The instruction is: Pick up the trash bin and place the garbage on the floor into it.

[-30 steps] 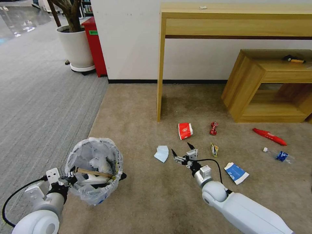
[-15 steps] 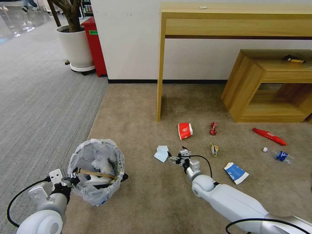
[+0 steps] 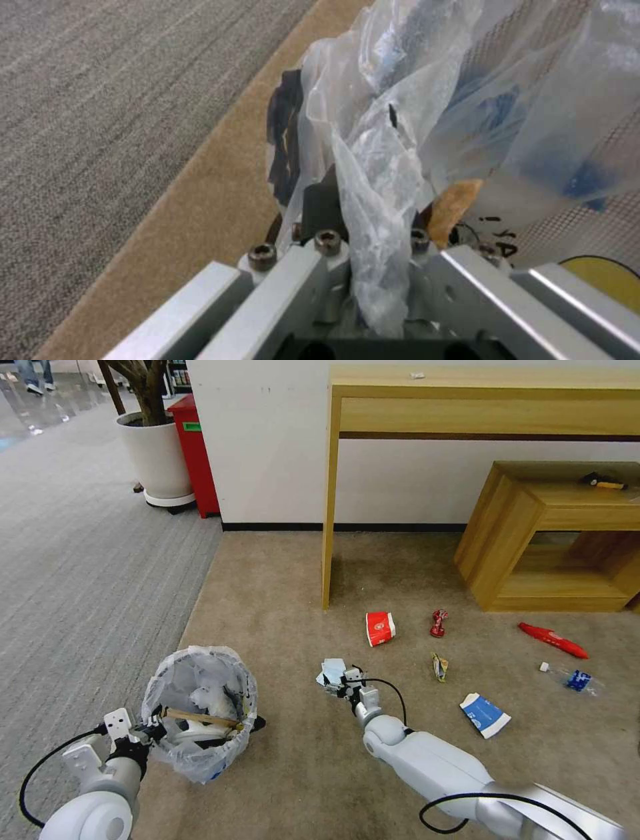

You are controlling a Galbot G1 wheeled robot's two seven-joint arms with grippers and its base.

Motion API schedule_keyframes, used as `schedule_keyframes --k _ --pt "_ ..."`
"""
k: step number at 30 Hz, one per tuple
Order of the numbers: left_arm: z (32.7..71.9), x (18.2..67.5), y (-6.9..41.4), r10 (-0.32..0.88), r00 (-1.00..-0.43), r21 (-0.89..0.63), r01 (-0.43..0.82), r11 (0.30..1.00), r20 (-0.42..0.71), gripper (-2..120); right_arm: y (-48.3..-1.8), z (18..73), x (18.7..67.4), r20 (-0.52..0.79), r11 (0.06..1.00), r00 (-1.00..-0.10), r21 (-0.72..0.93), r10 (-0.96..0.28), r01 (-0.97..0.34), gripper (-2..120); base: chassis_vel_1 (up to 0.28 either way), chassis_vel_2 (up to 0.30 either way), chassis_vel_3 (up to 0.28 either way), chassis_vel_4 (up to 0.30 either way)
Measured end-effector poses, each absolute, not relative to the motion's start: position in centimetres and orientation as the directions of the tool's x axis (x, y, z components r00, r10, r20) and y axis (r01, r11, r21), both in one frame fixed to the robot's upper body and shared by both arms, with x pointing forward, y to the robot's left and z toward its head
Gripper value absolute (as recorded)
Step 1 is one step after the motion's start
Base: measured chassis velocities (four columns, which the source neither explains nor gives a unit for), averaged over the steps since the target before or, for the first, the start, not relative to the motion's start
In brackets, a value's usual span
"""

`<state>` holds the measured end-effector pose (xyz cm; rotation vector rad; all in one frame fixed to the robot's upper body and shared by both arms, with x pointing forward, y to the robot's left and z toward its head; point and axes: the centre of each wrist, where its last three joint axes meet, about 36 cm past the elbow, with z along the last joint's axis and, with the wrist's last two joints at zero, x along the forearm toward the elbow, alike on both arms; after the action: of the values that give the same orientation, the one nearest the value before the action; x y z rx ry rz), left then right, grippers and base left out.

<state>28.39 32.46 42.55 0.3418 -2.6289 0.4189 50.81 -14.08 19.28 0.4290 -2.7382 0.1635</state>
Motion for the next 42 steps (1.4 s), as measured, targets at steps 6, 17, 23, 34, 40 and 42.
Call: schedule_keyframes --k 6,17,23,34,40,42 --pt "42.5 28.3 32.3 -0.166 -0.866 -0.234 -0.305 0.923 0.472 0 -14.5 18.2 51.2 0.391 0.949 -0.888 -0.094 -0.242 -0.300 100 0.000 0.000 0.000 0.000" --pt "42.6 28.3 31.5 -0.145 -0.871 -0.245 -0.286 0.926 0.469 0 -14.8 17.5 52.4 0.403 0.945 -0.890 -0.145 -0.215 -0.294 100 0.000 0.000 0.000 0.000" --pt "43.0 28.2 31.3 -0.138 -0.877 -0.249 -0.277 0.928 0.461 0 -14.7 17.2 53.1 0.412 0.942 -0.889 -0.167 -0.201 -0.291 100 0.000 0.000 0.000 0.000" --pt "43.5 28.2 31.3 -0.132 -0.884 -0.252 -0.266 0.931 0.448 0 -15.2 17.4 54.7 0.393 0.898 -0.886 -0.253 -0.246 -0.361 100 0.000 0.000 0.000 0.000" --pt "43.2 28.5 30.9 -0.118 -0.886 -0.261 -0.257 0.931 0.449 0 -16.2 17.3 55.2 0.394 0.881 -0.884 -0.285 -0.252 -0.378 100 0.000 0.000 0.000 0.000" --pt "43.2 28.5 30.8 -0.117 -0.886 -0.262 -0.255 0.931 0.448 0 -16.4 17.3 55.3 0.393 0.878 -0.884 -0.290 -0.253 -0.380 100 0.000 0.000 0.000 0.000"
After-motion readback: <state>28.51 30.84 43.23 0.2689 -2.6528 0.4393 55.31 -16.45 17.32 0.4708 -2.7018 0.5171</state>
